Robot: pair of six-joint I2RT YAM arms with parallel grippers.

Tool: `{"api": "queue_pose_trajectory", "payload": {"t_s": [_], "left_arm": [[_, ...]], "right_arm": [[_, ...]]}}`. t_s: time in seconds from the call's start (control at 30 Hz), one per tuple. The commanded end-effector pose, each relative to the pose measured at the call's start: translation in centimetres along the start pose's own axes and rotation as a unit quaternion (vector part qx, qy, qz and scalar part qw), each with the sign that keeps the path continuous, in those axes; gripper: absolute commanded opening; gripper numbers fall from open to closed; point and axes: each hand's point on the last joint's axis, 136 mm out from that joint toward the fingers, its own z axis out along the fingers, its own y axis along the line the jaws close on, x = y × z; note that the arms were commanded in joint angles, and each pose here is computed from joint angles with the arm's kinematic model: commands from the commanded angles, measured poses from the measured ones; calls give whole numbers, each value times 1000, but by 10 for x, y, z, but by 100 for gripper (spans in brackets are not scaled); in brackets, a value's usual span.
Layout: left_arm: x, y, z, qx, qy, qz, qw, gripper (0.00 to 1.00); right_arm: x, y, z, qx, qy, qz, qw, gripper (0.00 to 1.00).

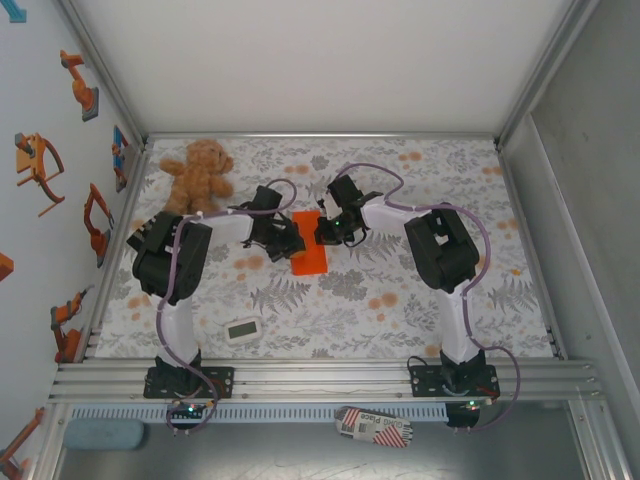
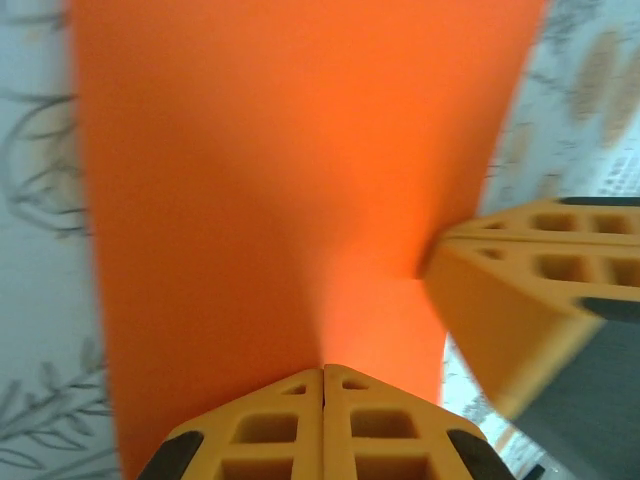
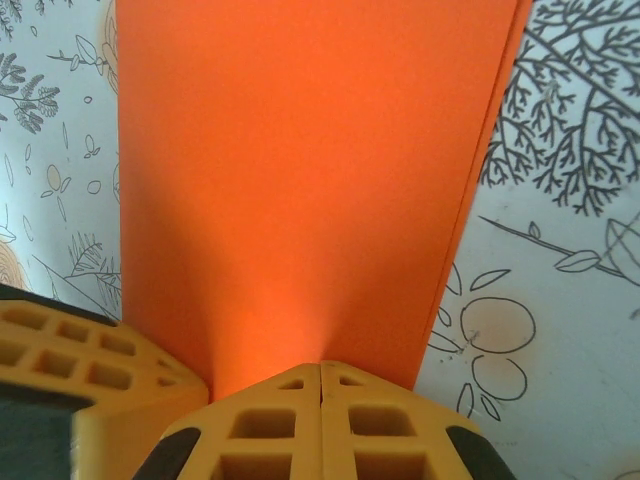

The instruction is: Fold a paper plane with a square sheet of paper (pick it up from the middle)

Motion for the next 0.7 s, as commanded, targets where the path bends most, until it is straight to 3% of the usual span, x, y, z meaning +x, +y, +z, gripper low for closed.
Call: {"api": "queue_pose_trajectory", "payload": {"t_s": [0.0,0.17,0.3,0.53,0.67], "left_arm": [[20,27,2,-28,22,-24,999,4],[50,75,-7,-65,35,-59,996,4],[58,81,-30,-71,25,-60,995,4],[28,8,-57,-6,-53,2,999,4],[15,-17,-40,18,-60,13,998,4]], "right_arm": [[99,-109,29,190,144,68,969,0],[100,-111,30,192,146,68,968,0],[100,-110,29,192,146,67,968,0],[100,-110,29,192,146,68,968,0],[100,-110,28,193,145,70,968,0]]}}
